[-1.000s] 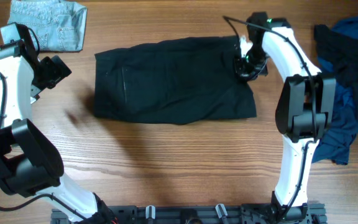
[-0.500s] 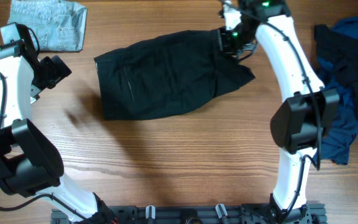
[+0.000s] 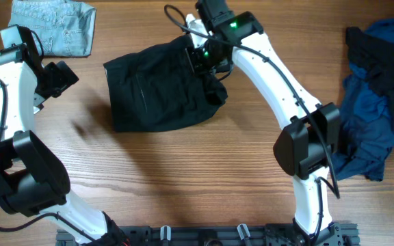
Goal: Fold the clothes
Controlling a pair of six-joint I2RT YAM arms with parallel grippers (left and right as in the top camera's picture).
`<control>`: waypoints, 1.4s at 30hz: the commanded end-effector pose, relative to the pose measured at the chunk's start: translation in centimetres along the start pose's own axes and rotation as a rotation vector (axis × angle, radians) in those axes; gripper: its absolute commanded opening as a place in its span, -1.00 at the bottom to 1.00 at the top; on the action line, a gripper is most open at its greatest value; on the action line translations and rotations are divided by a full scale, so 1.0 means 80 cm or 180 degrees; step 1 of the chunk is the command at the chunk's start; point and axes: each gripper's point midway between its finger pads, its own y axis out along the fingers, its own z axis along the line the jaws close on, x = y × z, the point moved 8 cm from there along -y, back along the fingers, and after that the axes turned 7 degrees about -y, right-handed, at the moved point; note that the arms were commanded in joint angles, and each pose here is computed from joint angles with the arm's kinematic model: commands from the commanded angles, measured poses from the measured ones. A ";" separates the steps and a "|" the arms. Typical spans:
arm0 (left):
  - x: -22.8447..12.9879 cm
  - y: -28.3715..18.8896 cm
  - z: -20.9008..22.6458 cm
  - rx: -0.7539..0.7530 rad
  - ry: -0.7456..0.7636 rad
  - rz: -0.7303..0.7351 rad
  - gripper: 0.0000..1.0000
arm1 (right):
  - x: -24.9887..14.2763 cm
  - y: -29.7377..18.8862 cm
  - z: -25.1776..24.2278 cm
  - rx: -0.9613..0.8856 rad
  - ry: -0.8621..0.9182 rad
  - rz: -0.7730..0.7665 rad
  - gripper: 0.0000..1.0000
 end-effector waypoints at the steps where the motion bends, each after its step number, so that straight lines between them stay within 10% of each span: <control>1: 0.000 0.008 0.001 -0.0007 0.0040 0.0059 1.00 | -0.003 0.014 -0.008 -0.0021 0.0034 0.0099 -0.91; 20: -0.024 0.001 -0.028 -0.0893 0.0368 0.0603 1.00 | -0.034 -0.049 -0.170 -0.0402 0.0781 0.0053 -0.85; 22: -0.027 -0.001 -0.033 -0.1014 0.0371 0.0659 1.00 | -0.039 -0.054 -0.185 -0.0609 0.0800 0.0097 -0.60; 26: -0.035 -0.005 -0.047 -0.1220 0.0426 0.0762 0.99 | -0.050 -0.063 -0.213 -0.1252 0.0853 0.0229 0.49; 32: -0.057 -0.010 -0.080 -0.1377 0.0733 0.0824 1.00 | -0.052 -0.070 -0.227 -0.1557 0.1018 0.0212 0.99; 39: -0.083 -0.016 -0.121 -0.1482 0.1047 0.0787 1.00 | -0.016 -0.068 -0.198 -0.0622 0.0815 -0.0354 0.75; 42: -0.092 -0.018 -0.135 -0.1528 0.1158 0.0761 1.00 | 0.009 -0.069 -0.172 0.0196 0.0506 -0.0737 0.05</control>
